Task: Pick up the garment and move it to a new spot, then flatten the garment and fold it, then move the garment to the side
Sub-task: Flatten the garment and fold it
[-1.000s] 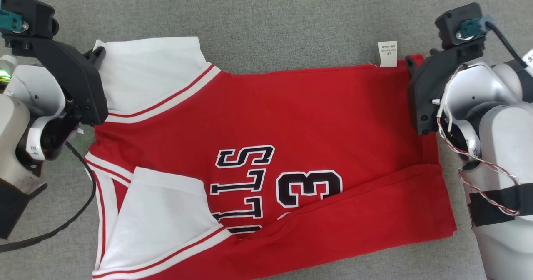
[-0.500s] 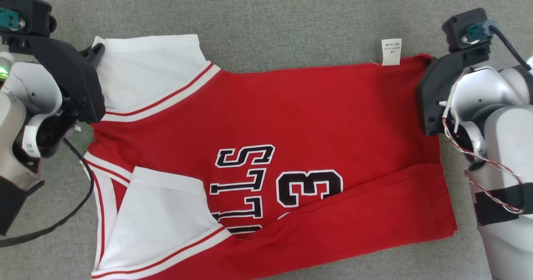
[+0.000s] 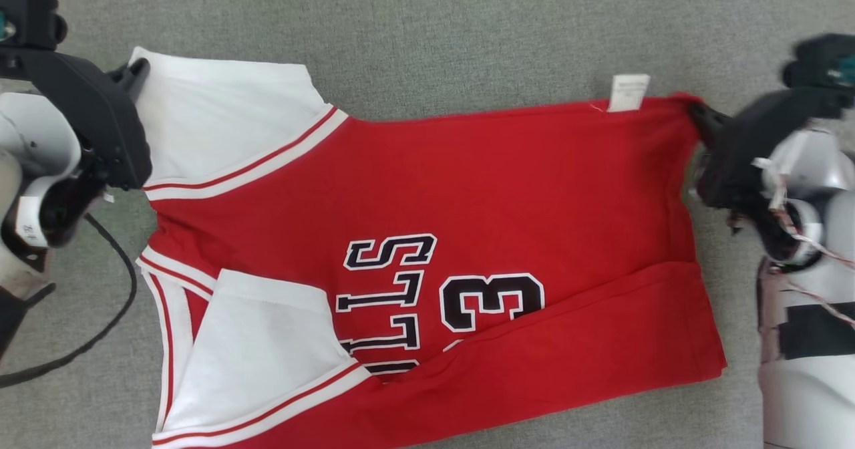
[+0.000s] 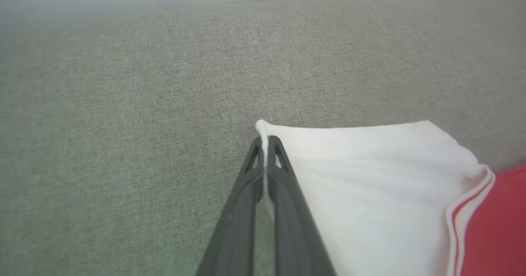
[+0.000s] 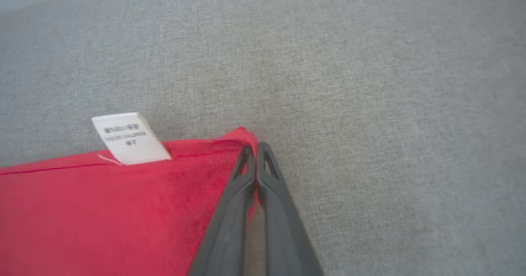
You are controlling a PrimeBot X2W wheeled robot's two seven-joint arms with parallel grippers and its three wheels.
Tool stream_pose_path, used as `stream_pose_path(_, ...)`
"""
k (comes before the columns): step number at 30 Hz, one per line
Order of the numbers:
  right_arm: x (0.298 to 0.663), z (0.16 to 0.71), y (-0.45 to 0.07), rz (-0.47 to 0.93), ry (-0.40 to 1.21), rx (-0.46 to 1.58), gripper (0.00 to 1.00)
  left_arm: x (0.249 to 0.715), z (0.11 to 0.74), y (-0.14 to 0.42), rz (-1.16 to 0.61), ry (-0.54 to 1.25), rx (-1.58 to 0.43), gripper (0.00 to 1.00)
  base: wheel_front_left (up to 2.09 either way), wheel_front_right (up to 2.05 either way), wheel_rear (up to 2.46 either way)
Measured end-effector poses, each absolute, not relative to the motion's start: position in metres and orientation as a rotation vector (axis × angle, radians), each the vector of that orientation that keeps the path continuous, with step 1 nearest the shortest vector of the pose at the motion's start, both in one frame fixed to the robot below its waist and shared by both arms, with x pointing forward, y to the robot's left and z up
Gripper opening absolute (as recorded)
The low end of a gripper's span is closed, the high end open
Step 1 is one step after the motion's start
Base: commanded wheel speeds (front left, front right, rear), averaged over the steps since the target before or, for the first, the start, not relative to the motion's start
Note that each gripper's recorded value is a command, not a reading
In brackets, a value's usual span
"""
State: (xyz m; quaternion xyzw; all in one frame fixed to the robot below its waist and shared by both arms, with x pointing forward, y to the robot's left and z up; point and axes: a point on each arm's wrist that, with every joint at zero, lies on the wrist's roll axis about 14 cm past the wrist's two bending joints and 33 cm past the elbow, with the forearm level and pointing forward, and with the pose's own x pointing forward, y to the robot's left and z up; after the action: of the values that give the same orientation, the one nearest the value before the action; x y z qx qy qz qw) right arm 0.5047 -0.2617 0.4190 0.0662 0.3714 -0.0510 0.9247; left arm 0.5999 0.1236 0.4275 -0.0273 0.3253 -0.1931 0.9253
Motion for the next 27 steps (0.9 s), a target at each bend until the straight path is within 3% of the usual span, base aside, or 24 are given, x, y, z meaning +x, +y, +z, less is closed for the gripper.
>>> stream_pose_path(11, 0.502, 0.43, -0.275, -0.16, 0.655, 0.455, 0.0, 0.599, 0.464, 0.133, -0.373, 0.51, -0.205, 0.0, 0.0, 0.0, 0.0)
stream_pose_path(16, 0.508, 0.435, -0.261, -0.106, 0.62, 0.66, 0.0, 0.591, 0.48, 0.14, -0.356, 0.429, -0.293, 0.0, 0.0, 0.0, 0.0)
stream_pose_path(27, 0.507, 0.452, -0.229, -0.005, 0.597, 0.682, 0.0, 0.559, 0.514, 0.151, -0.366, 0.216, -0.432, 0.0, 0.0, 0.0, 0.0)
